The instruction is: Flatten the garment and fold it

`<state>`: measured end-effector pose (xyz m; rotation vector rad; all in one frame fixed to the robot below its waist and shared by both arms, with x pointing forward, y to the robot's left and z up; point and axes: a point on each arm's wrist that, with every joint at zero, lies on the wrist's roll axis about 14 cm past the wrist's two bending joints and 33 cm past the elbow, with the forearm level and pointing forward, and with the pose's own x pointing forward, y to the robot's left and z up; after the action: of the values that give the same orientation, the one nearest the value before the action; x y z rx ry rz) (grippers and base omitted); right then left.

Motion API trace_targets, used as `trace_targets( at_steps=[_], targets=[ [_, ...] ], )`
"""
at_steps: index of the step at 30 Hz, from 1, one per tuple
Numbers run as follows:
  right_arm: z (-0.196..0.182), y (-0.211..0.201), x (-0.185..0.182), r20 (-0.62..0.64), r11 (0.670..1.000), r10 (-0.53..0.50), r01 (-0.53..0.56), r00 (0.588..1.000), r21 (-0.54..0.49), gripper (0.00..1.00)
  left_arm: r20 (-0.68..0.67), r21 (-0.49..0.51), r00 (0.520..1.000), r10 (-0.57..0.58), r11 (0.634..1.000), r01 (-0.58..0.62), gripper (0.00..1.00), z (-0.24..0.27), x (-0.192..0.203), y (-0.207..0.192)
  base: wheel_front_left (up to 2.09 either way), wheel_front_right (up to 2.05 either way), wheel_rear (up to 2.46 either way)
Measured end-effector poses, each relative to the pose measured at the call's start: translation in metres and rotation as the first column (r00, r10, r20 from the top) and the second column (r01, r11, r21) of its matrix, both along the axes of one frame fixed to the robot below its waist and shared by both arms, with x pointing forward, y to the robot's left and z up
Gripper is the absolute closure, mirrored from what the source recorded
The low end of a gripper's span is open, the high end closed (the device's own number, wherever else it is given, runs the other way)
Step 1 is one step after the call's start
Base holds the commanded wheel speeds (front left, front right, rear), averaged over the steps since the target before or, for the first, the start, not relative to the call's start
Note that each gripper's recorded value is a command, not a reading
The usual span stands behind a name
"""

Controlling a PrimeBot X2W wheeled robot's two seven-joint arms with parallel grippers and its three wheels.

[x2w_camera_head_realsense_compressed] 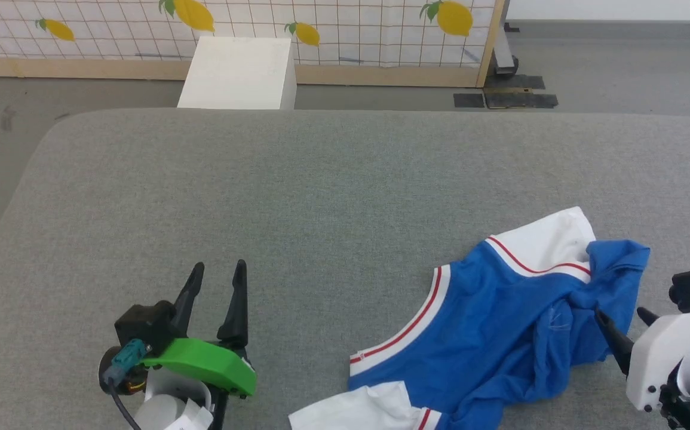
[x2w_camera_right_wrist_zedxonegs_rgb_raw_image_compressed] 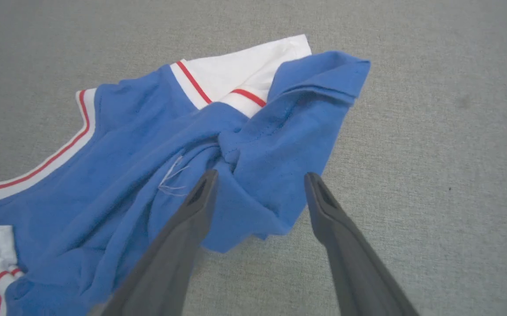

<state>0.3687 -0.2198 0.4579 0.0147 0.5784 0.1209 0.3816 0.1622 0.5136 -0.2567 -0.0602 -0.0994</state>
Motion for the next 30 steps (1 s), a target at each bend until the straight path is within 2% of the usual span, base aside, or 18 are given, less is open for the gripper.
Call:
trace_targets(
  at_steps=[3, 9, 10, 11, 15, 19, 24, 29, 30],
  targets=[
    [-0.015, 0.001, -0.001, -0.087, 1.0, 0.024, -0.025, 0.996, -0.01, 0.0, -0.008, 0.0, 1.0, -0.004, 1.0, 0.004, 0.0, -0.003, 0.001, -0.001, 0.0, 0.0, 0.0],
    [-0.031, 0.014, 0.01, -0.18, 0.995, 0.09, -0.096, 0.98, -0.027, 0.0, -0.03, 0.001, 1.0, -0.005, 1.0, 0.005, 0.0, -0.011, 0.004, -0.001, 0.0, 0.0, 0.0],
    [-0.036, 0.014, 0.01, -0.205, 0.994, 0.096, -0.104, 0.974, -0.029, 0.56, -0.032, 0.001, 0.999, -0.004, 1.0, 0.004, 0.0, -0.011, 0.004, -0.001, 0.0, 0.0, 0.0],
    [-0.04, 0.014, 0.009, -0.223, 0.994, 0.097, -0.107, 0.97, -0.031, 1.0, -0.033, 0.001, 0.999, -0.003, 1.0, 0.003, 0.0, -0.012, 0.005, -0.001, 0.0, 0.0, 0.0],
    [-0.049, 0.005, 0.006, -0.267, 0.996, 0.078, -0.089, 0.96, -0.028, 1.0, -0.035, 0.002, 0.999, 0.001, 1.0, 0.0, 0.0, -0.012, 0.003, 0.0, 0.0, 0.0, 0.0],
    [-0.037, -0.011, 0.012, -0.206, 0.999, 0.023, -0.027, 0.978, -0.016, 1.0, -0.03, -0.001, 1.0, 0.009, 1.0, -0.009, 0.0, -0.01, 0.002, 0.002, 0.0, 0.0, 0.0],
    [-0.028, -0.057, -0.006, -0.161, 0.992, -0.122, 0.122, 0.979, -0.012, 1.0, -0.018, -0.003, 1.0, 0.005, 1.0, -0.005, 0.0, -0.006, 0.001, 0.0, 0.0, 0.0, 0.0],
    [-0.047, -0.098, -0.059, -0.216, 0.951, -0.298, 0.308, 0.93, 0.01, 1.0, -0.012, -0.002, 1.0, -0.012, 1.0, 0.011, 0.0, -0.004, 0.001, -0.005, 0.0, 0.0, 0.0],
    [-0.066, -0.109, -0.096, -0.279, 0.913, -0.385, 0.407, 0.88, 0.025, 1.0, -0.009, -0.001, 1.0, -0.021, 1.0, 0.021, 0.0, -0.003, 0.002, -0.008, 0.0, 0.0, 0.0]
  ],
)
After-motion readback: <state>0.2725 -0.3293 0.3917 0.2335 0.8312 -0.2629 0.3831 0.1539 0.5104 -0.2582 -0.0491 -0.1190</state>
